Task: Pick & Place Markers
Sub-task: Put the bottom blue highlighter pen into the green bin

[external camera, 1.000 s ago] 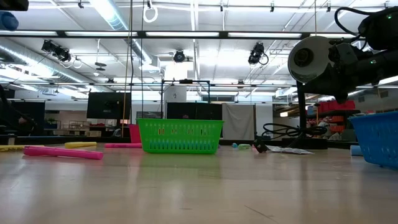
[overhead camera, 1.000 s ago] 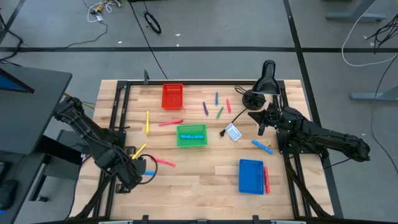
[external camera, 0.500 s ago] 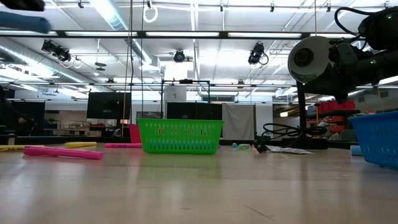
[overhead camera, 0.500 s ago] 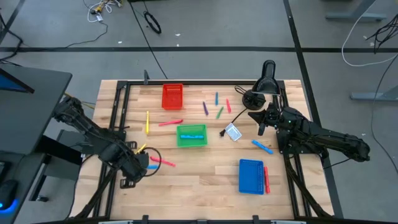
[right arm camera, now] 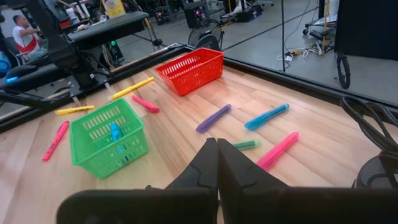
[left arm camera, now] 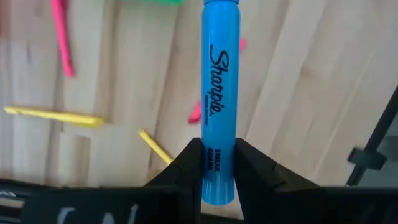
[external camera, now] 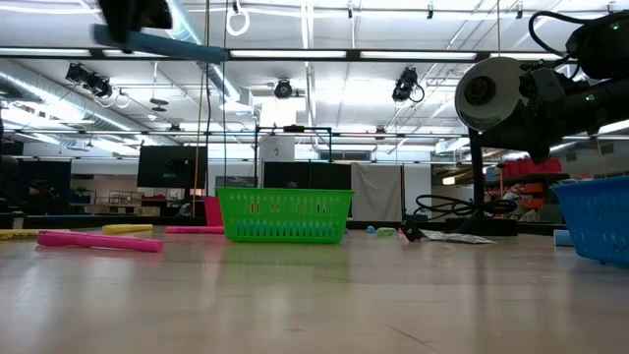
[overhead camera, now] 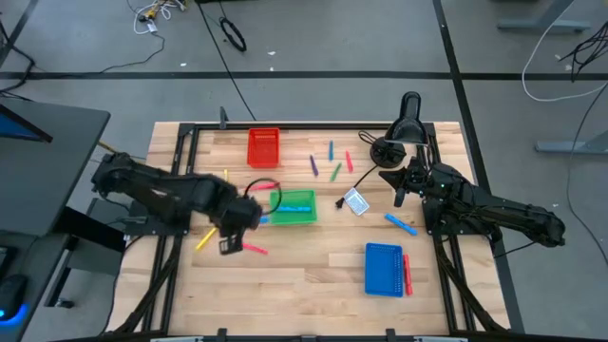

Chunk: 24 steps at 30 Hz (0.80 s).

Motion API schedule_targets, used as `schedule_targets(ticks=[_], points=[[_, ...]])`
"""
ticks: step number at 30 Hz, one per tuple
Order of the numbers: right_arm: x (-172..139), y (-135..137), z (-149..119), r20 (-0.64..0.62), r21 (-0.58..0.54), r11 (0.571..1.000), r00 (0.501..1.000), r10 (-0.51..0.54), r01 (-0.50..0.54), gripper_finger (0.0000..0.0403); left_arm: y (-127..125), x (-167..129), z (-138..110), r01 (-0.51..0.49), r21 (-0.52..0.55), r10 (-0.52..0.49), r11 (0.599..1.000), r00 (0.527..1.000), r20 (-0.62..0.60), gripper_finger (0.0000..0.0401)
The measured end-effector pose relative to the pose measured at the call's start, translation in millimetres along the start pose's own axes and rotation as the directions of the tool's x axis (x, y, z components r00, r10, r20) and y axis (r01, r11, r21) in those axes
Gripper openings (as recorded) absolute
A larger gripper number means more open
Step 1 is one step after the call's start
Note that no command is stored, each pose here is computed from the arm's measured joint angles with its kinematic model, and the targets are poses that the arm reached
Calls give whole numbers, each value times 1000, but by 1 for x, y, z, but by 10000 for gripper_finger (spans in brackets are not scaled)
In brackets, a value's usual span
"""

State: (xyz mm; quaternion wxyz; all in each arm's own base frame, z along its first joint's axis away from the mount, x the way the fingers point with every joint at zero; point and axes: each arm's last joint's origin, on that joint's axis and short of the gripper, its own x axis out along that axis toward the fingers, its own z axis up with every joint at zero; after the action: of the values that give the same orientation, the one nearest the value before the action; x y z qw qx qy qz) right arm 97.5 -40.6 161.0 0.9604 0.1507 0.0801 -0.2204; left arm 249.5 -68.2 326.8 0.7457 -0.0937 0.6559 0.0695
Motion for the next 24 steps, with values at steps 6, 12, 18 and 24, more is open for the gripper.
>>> schedule_targets(ticks=[6, 12, 18, 24], points=[[0, 0, 0, 0, 0, 1000, 1000, 0, 0, 0, 19, -10, 38, -15, -3, 15, 1000, 1000, 5, 70], [0, 0, 0, 1, 0, 1000, 1000, 0, 0, 0, 34, -22, 74, -33, -2, 33, 999, 999, 17, 70], [0, 0, 0, 0, 0, 1000, 1000, 0, 0, 0, 49, -32, 101, -32, -16, 33, 999, 997, 65, 70], [0, 0, 0, 0, 0, 1000, 1000, 0, 0, 0, 62, -27, 116, -40, -21, 42, 999, 997, 63, 70]])
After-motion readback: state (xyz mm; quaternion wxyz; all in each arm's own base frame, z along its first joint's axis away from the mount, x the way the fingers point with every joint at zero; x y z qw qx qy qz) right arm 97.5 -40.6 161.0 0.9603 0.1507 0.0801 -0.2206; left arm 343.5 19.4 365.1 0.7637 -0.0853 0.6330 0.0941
